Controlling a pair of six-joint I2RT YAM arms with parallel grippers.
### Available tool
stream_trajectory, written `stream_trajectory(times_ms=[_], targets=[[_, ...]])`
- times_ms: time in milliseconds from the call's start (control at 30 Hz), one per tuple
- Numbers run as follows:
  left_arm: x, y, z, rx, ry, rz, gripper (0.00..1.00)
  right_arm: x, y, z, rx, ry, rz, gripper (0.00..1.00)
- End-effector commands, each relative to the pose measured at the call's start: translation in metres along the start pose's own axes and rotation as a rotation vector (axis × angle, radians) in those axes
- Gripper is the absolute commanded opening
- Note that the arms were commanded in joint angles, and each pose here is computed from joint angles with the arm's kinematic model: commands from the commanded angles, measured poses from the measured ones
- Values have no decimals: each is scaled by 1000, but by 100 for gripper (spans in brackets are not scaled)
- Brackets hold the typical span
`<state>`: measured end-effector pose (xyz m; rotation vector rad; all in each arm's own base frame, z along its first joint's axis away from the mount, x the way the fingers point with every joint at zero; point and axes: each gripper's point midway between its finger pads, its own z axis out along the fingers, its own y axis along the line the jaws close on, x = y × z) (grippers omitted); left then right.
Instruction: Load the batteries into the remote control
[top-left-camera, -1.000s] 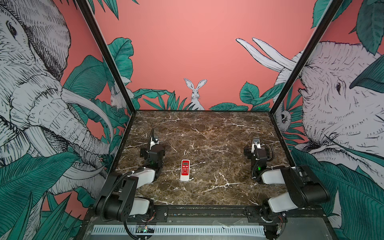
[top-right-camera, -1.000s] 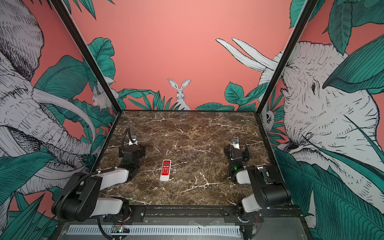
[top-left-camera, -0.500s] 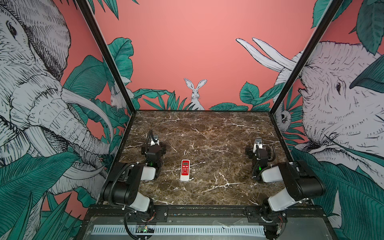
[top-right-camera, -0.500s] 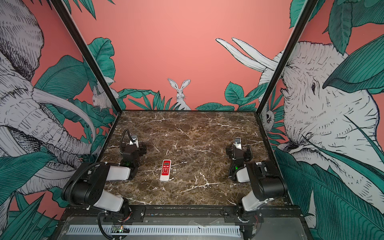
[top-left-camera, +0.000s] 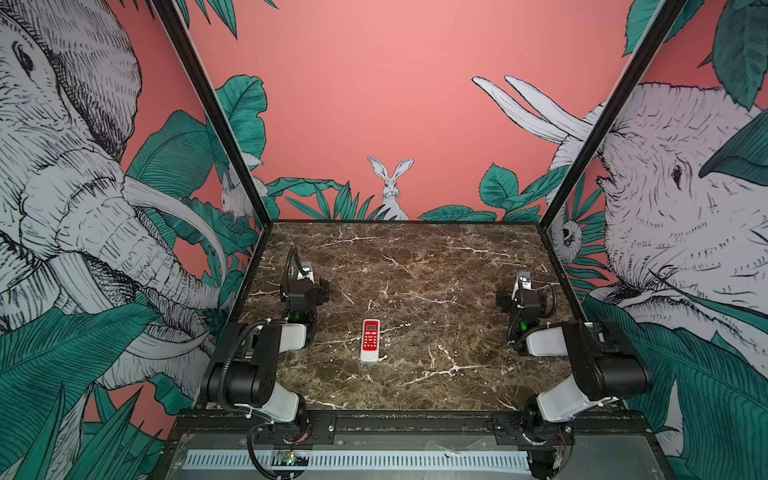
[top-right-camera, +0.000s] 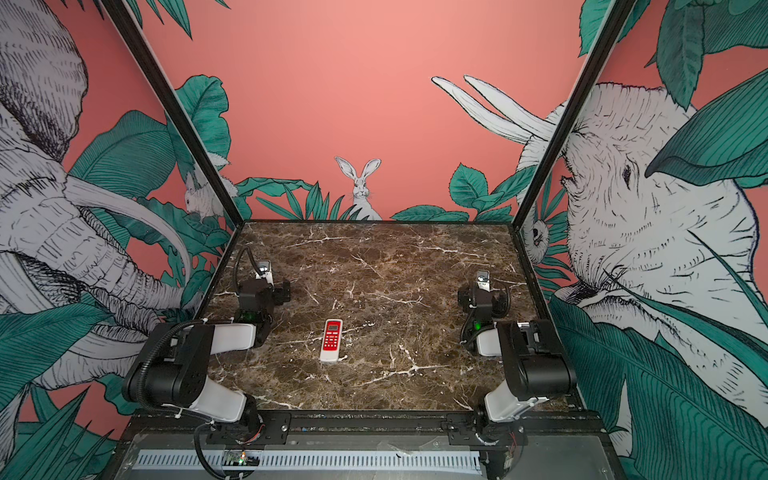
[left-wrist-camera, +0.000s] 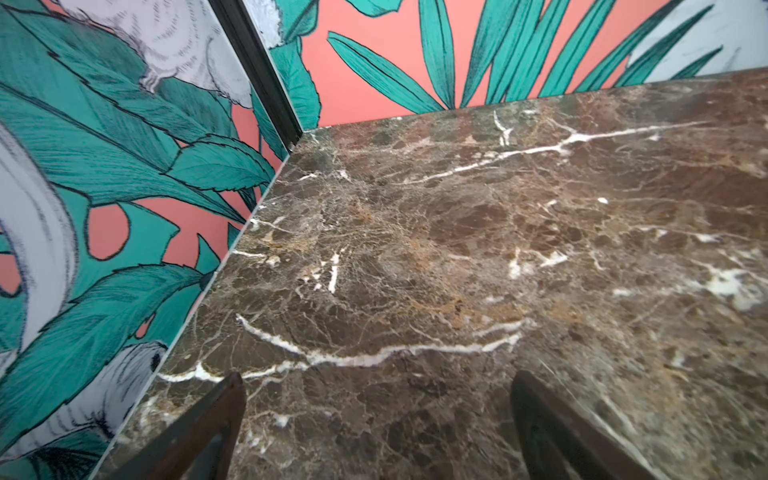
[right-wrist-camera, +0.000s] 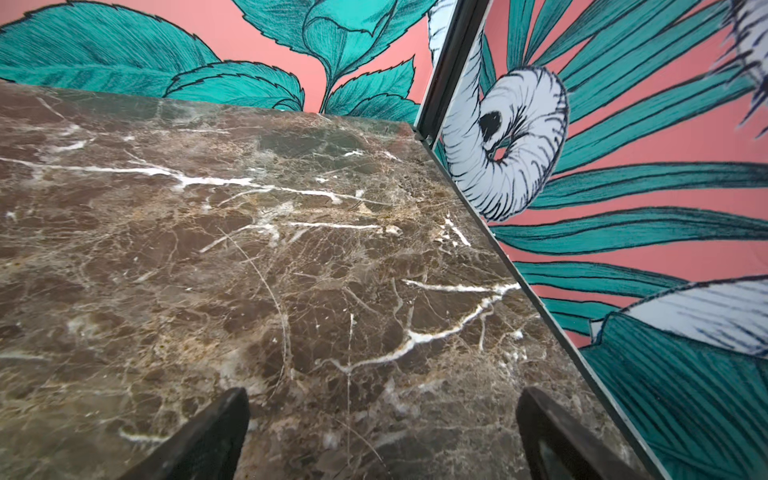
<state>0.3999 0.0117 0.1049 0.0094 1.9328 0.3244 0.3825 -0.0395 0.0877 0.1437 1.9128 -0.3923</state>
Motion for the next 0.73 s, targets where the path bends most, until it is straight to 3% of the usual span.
stream_trajectory(times_ms=[0,700], targets=[[-1,-1,0,15,3,-7,100,-14,0,0,-6,-36,35,99],[-1,-2,1,16,4,-7,100,-13,0,0,-5,-36,34,99]])
